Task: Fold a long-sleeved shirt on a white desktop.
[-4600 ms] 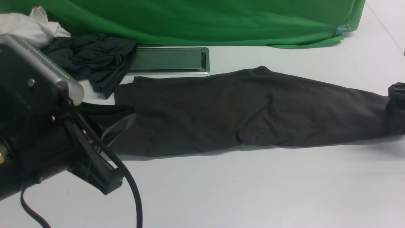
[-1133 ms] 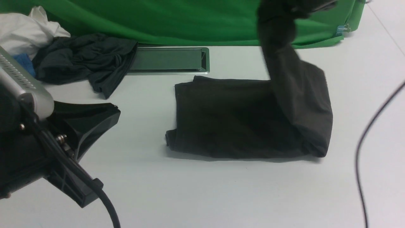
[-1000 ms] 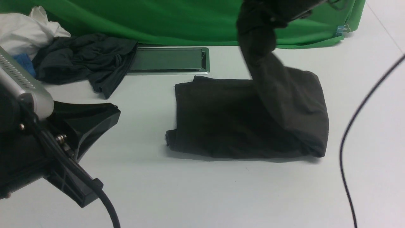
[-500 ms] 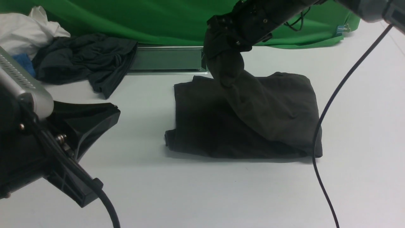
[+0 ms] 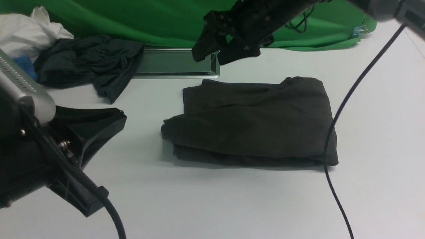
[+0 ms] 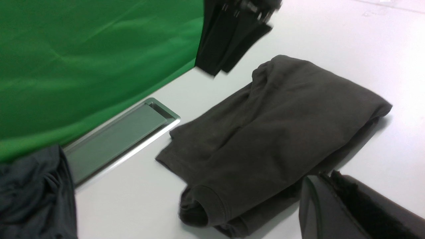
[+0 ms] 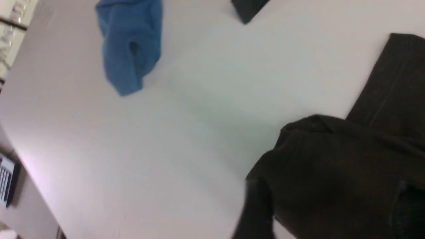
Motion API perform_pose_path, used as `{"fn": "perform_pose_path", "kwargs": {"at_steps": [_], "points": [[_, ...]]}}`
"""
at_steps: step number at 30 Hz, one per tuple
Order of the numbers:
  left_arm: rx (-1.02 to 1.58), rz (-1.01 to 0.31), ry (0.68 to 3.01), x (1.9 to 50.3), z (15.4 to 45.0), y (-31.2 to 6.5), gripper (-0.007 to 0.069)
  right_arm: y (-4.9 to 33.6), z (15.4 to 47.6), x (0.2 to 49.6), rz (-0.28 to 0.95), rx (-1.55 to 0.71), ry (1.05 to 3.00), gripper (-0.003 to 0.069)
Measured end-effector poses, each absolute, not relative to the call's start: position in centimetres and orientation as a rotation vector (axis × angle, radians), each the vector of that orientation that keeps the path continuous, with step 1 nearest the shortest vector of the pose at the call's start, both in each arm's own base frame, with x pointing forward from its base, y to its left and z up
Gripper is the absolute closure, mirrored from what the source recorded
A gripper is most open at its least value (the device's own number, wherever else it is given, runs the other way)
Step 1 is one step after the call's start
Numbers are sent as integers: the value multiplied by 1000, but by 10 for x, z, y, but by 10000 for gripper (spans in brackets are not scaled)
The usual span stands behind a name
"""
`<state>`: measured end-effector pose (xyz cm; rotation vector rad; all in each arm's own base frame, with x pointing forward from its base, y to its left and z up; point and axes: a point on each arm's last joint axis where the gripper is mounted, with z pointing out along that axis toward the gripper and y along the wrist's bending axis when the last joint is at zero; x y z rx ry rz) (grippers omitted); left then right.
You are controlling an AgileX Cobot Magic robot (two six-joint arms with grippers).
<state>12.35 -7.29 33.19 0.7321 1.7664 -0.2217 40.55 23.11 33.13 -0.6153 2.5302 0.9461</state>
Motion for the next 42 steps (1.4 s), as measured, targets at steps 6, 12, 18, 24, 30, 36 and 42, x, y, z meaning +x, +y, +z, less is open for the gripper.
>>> {"fn": "perform_pose_path", "kwargs": {"at_steps": [6, 12, 18, 24, 30, 36, 42], "points": [[716, -243, 1809, 131, 332, -77, 607, 196, 370, 396, 621, -655, 2464, 446], [732, -255, 1903, 171, 346, -100, 607, 129, 352, 385, -31, -553, 2602, 632], [785, -221, 2055, 243, 315, -137, 607, 84, 268, 416, 6, -365, 2724, 641], [836, -124, 2235, 303, 247, -148, 607, 74, 207, 446, 79, -326, 2725, 641], [773, -70, 2479, 334, 176, -122, 607, 78, 153, 465, 102, -332, 2730, 641], [754, -70, 2550, 335, 167, -115, 607, 85, 150, 483, 180, -305, 2666, 641], [735, -77, 2473, 325, 206, -112, 607, 86, 173, 483, 175, -370, 2692, 641]]}}
